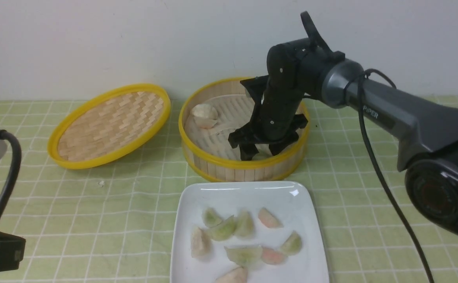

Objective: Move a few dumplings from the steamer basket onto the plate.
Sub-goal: Use the right arm to grab a dumpling from inside the steamer

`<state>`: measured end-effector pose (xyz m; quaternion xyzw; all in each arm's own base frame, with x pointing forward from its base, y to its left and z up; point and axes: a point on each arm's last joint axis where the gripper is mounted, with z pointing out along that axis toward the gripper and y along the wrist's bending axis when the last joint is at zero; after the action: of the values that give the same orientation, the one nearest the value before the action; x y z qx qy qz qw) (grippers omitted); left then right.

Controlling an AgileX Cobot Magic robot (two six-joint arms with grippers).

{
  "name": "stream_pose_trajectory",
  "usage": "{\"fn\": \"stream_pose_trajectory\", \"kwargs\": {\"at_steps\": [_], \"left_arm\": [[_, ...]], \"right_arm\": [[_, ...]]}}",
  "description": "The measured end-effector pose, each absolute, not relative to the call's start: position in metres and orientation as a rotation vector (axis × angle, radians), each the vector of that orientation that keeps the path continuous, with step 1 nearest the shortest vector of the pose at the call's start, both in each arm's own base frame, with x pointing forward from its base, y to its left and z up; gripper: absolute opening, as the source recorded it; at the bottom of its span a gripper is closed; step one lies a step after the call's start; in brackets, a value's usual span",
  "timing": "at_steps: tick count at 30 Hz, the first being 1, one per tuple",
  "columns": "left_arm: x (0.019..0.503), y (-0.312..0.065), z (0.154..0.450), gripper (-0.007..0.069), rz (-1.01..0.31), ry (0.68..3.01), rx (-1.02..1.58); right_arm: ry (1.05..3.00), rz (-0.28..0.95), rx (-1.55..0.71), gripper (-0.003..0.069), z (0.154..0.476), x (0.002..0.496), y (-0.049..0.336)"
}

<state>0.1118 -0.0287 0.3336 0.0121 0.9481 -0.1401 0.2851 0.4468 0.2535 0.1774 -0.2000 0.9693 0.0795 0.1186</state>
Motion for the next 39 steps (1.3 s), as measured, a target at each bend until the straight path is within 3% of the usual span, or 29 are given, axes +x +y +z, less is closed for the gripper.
{"fn": "stream_pose_trajectory", "kwargs": {"at_steps": [3,5,6,7,13,15,16,17,21,26,32,39], "left_arm": [[0.112,-0.029,0.334,-0.0006,-0.375,2.534,0.032],[0.112,-0.029,0.334,-0.0006,-0.374,2.53,0.031],[0.113,-0.029,0.334,-0.0006,-0.374,2.526,0.031],[0.113,-0.029,0.334,-0.0006,-0.374,2.525,0.03],[0.113,-0.029,0.334,-0.0006,-0.373,2.518,0.029],[0.113,-0.029,0.335,-0.0006,-0.373,2.517,0.029],[0.113,-0.029,0.335,-0.0006,-0.373,2.517,0.029],[0.113,-0.029,0.335,-0.0006,-0.373,2.516,0.029],[0.113,-0.029,0.335,-0.0006,-0.373,2.515,0.029],[0.114,-0.029,0.335,-0.0006,-0.373,2.51,0.028],[0.115,-0.028,0.336,-0.0006,-0.372,2.492,0.025],[0.115,-0.028,0.336,-0.0006,-0.371,2.489,0.024]], "right_arm": [[2.835,0.244,-0.592,0.0462,0.176,0.447,0.254],[2.834,0.25,-0.596,0.0401,0.176,0.446,0.255],[2.827,0.253,-0.598,0.0316,0.176,0.447,0.256],[2.825,0.252,-0.6,0.0298,0.177,0.447,0.256],[2.794,0.202,-0.618,0.0283,0.187,0.446,0.254],[2.77,0.19,-0.619,0.0156,0.199,0.445,0.252],[2.763,0.191,-0.618,0.0141,0.203,0.445,0.252],[2.733,0.187,-0.616,0.0055,0.217,0.443,0.249],[2.66,0.205,-0.603,-0.0006,0.257,0.435,0.244],[2.6,0.221,-0.598,-0.0014,0.288,0.427,0.24],[2.625,0.201,-0.66,0.0035,0.269,0.431,0.243],[2.668,0.14,-0.817,0.0307,0.224,0.441,0.248]]}}
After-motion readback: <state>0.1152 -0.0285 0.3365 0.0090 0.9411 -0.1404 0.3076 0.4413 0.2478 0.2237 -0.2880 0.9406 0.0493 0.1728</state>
